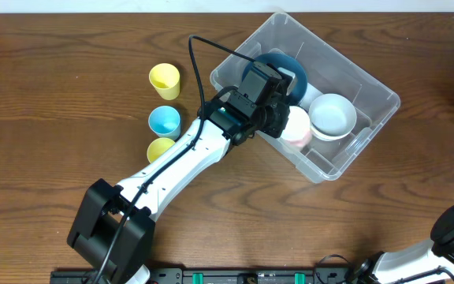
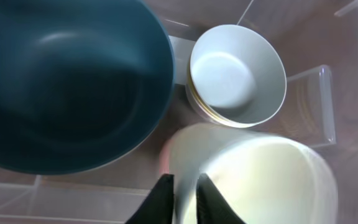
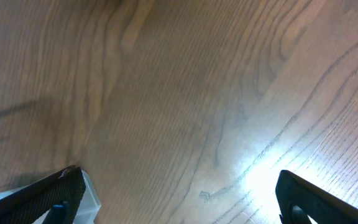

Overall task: Pack container
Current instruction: 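Release the cream cup and move the left gripper to the blue cup, then lower the left gripper onto the blue cup rim and grasp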

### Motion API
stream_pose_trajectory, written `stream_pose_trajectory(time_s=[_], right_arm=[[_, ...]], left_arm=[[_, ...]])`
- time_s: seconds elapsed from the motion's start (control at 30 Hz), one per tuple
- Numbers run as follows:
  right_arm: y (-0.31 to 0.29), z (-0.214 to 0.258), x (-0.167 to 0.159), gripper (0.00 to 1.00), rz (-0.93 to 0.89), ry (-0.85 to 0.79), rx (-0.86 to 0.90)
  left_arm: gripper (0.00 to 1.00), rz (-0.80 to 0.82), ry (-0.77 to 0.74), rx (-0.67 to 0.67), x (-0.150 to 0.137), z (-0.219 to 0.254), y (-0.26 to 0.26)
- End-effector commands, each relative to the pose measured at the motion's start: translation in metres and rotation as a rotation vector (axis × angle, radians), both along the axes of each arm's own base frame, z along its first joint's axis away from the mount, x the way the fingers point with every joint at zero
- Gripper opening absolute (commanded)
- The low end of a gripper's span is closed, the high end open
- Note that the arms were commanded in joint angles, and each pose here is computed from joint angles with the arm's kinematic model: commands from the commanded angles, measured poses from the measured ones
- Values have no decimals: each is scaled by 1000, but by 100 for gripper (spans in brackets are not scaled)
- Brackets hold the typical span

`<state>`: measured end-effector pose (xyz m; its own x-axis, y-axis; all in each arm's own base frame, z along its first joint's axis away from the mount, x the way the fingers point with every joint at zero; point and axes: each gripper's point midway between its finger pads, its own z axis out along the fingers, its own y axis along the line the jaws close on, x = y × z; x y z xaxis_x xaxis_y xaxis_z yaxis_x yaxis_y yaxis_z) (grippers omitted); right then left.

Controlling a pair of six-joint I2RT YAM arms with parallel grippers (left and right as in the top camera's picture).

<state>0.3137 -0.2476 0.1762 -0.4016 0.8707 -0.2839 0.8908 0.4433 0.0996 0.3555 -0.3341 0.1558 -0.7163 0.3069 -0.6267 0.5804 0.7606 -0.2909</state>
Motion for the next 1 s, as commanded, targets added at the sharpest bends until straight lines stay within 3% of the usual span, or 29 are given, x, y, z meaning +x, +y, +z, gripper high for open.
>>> stream_pose_trajectory(time_s=[0.0,0.17,0.27,0.37,0.4,0.53,0.63,0.83,0.97], right_arm=[[-2,-2,-2,99,-17,6,3],[-2,-2,-2,99,-17,6,3],[-2,-2,-2,99,-17,6,3],[-2,-2,-2,99,-17,6,3],[-2,-2,-2,99,-17,6,3],[-2,-2,-2,99,-17,6,3],[-2,-2,-2,99,-17,6,3],[-2,-2,-2,99,-17,6,3],[-2,-2,-2,99,-17,6,3]], left_arm=[[17,2,-4,17,1,-2,2],[29,2,-6,16,1,-2,2],[61,4,-42,16,8,6,5],[93,123,-124,52,33,32,33],[98,200,-155,73,44,44,51],[98,517,-221,109,74,87,140],[98,682,-167,124,79,89,207],[98,916,102,260,52,38,314],[98,954,241,276,32,9,341]])
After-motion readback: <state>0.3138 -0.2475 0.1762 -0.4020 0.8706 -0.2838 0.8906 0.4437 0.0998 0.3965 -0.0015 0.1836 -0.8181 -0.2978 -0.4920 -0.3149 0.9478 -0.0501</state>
